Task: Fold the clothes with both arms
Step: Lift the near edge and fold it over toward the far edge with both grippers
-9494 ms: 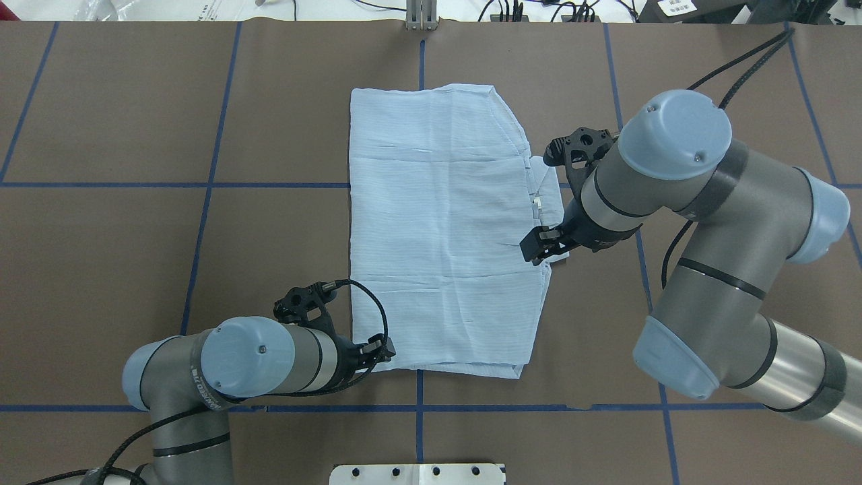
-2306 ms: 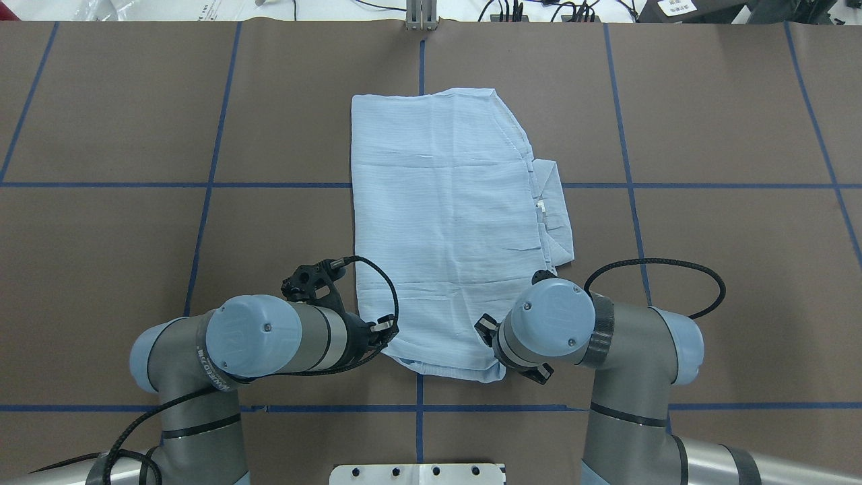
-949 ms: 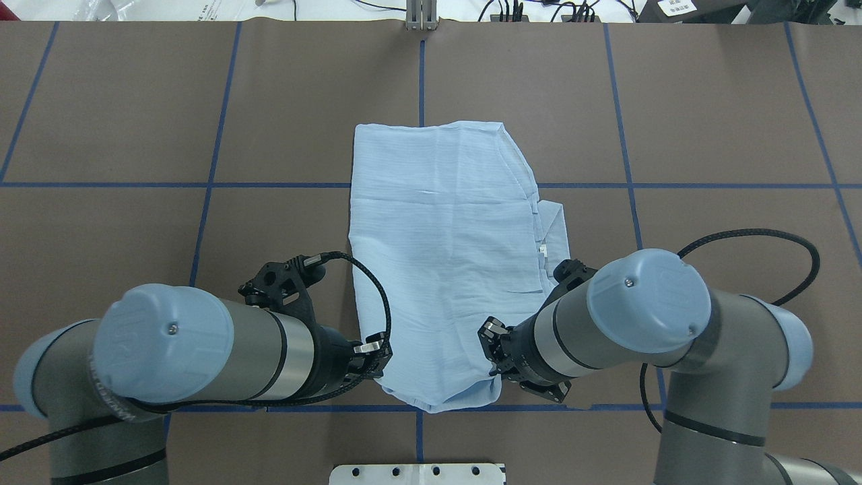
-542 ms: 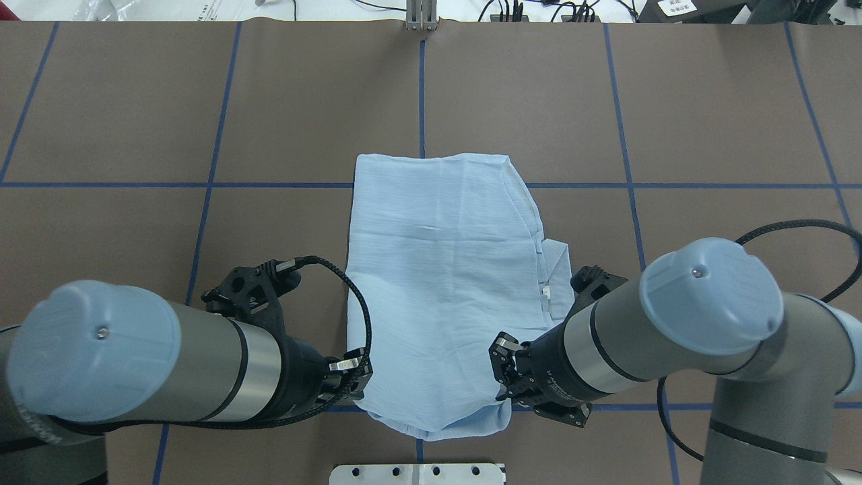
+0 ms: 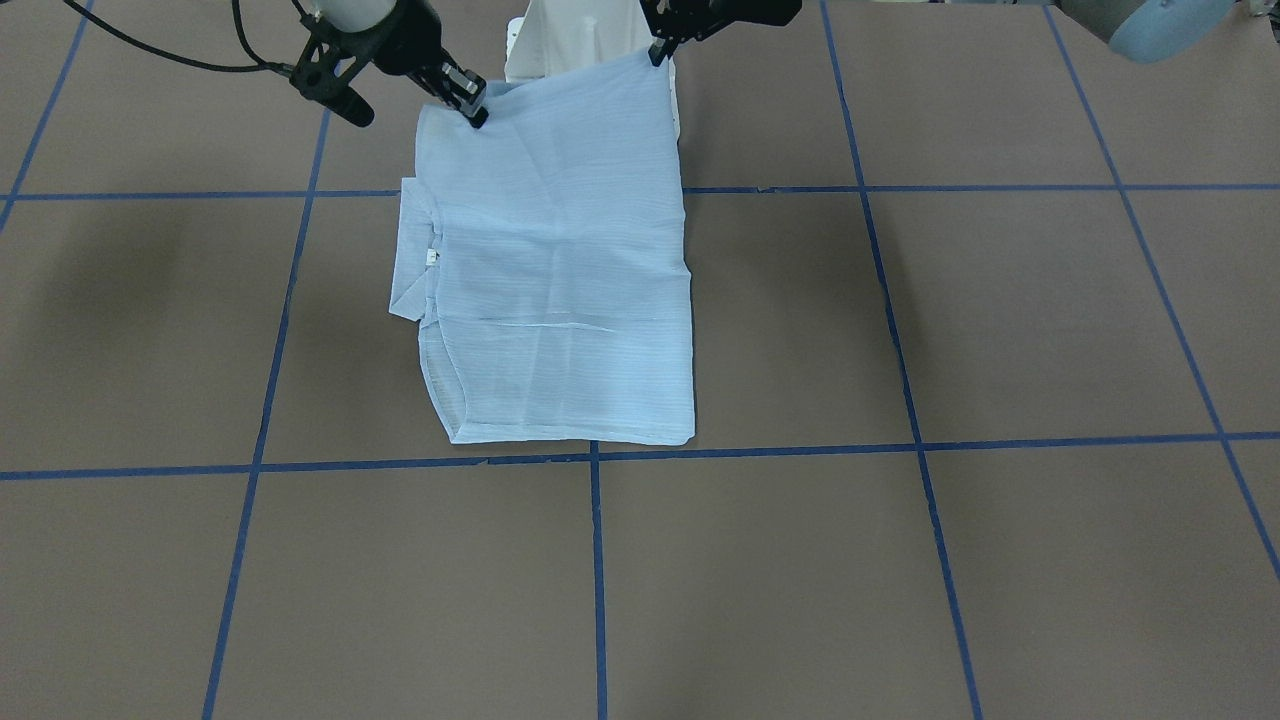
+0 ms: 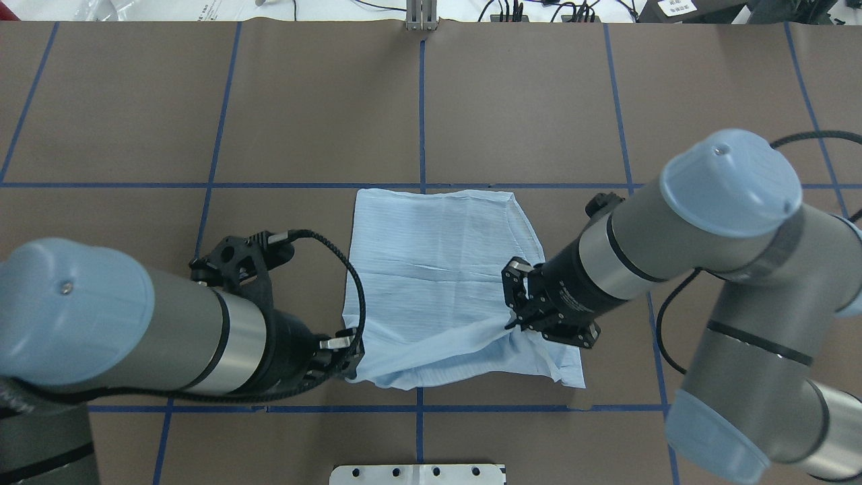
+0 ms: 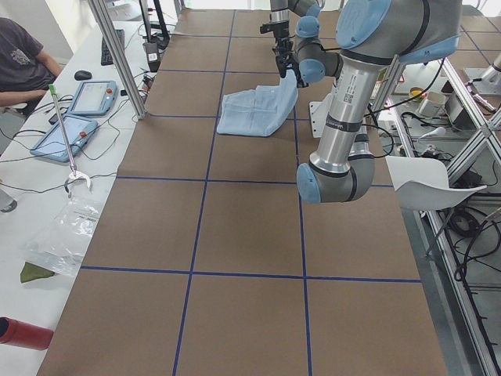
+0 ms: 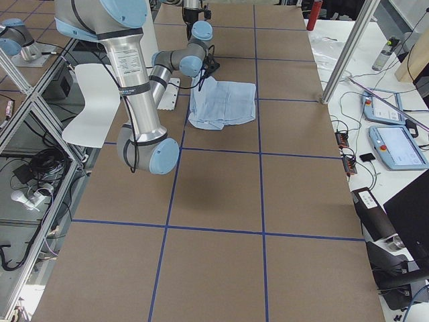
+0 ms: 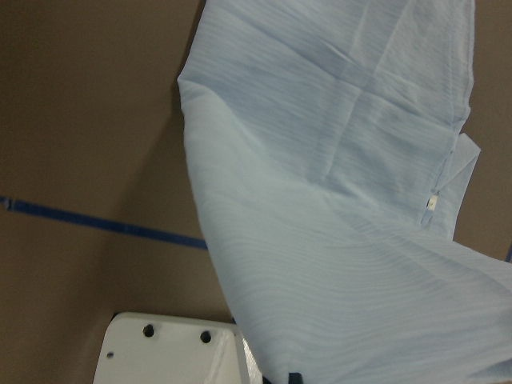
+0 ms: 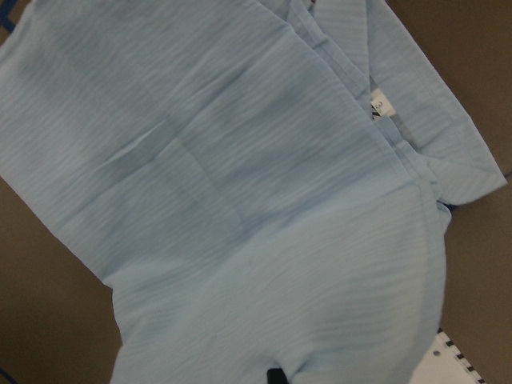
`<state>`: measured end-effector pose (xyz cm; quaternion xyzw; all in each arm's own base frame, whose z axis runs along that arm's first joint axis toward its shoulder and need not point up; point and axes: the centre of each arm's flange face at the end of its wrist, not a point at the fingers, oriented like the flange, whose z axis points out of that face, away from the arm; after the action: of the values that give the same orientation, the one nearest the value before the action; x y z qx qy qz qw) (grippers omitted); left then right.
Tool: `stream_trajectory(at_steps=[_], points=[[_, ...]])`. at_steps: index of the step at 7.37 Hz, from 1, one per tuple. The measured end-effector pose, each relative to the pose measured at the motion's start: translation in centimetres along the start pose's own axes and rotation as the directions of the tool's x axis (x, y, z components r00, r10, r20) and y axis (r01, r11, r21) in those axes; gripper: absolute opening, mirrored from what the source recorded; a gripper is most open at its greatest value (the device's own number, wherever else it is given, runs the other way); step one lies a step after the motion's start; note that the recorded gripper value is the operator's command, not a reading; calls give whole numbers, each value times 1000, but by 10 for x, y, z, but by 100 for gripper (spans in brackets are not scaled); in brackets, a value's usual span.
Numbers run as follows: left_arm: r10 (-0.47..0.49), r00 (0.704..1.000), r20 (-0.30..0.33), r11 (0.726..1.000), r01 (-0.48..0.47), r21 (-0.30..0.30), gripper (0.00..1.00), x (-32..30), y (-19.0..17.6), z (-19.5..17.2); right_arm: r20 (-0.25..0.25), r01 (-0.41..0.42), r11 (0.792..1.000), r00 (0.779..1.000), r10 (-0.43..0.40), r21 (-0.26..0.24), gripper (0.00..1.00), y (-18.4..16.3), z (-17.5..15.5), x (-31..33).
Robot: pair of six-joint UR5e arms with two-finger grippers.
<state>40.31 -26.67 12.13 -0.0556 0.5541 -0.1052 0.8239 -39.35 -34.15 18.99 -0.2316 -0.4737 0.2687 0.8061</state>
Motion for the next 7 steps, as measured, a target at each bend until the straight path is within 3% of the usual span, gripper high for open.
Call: stream_trajectory(at_steps=[4, 7], points=[[1, 999, -34, 991, 3, 133, 0, -20, -126, 94, -44, 42, 989, 998, -36, 140, 0, -80, 43, -62], [8, 999, -45, 981, 1, 195, 0, -38, -188, 117, -77, 70, 978, 995, -55, 197, 0, -119, 99, -121]])
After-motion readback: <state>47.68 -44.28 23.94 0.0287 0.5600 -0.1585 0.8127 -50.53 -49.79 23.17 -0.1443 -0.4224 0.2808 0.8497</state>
